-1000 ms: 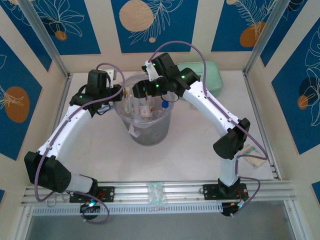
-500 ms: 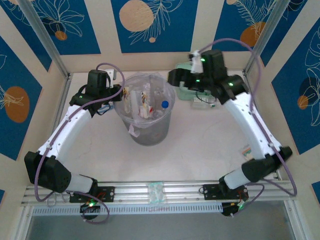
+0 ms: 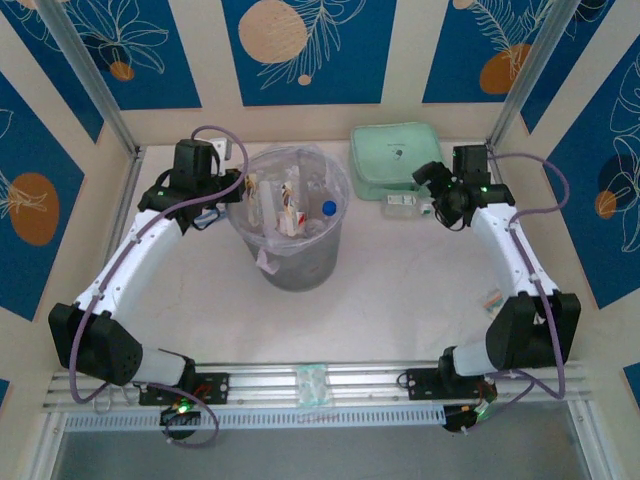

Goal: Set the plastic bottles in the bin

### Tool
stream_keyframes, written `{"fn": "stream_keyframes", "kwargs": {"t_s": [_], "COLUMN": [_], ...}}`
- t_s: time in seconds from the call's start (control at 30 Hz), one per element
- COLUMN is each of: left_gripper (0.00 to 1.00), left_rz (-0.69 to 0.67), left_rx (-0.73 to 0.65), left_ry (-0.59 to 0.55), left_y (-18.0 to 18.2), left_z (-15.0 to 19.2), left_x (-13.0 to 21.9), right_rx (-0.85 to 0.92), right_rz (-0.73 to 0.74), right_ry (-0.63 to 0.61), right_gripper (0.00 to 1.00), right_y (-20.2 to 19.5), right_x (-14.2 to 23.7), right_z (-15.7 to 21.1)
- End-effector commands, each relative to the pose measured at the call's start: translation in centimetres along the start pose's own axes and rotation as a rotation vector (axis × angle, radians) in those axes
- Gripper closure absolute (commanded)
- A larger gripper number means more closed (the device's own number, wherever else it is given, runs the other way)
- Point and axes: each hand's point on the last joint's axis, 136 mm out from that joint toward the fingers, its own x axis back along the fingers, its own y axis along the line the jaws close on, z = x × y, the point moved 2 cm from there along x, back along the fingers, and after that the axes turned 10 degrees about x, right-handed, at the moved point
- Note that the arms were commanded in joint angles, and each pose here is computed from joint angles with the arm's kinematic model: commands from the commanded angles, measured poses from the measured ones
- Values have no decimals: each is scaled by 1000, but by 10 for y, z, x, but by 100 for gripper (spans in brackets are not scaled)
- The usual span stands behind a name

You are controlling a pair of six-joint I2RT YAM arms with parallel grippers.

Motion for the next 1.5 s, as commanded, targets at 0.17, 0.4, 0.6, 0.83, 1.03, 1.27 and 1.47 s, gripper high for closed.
{"fn": "stream_keyframes", "kwargs": {"t_s": [0.17, 0.4, 0.6, 0.83, 1.03, 1.27, 1.47], "left_gripper": [100, 100, 100, 100, 100, 100, 100], "left_rz": [-99, -182, -200, -174, -101, -65, -42], "left_rx": [-13, -59, -62, -44, -43, -68, -77], "left_ry": [-117, -41, 61, 109, 159, 215, 222], "left_y": [35, 54, 61, 65, 54, 40, 28], "left_z": [-44, -46, -31, -13, -2, 12, 12], "left_x": [37, 35, 21, 3, -11, -28, -31], "right_rx": [-429, -462, -512, -494, -516, -504, -513], "right_rz": [93, 52, 51, 41, 82, 49, 44], "right_ry": [78, 122, 179, 191, 184, 172, 190], "right_gripper": [24, 23, 23, 20, 20, 12, 12], "right_y": [-57, -73, -81, -67, -75, -61, -59], "right_x": [-65, -95, -125, -148, -163, -163, -172], "right_z": [-6, -16, -15, -15, -16, -24, -22]}}
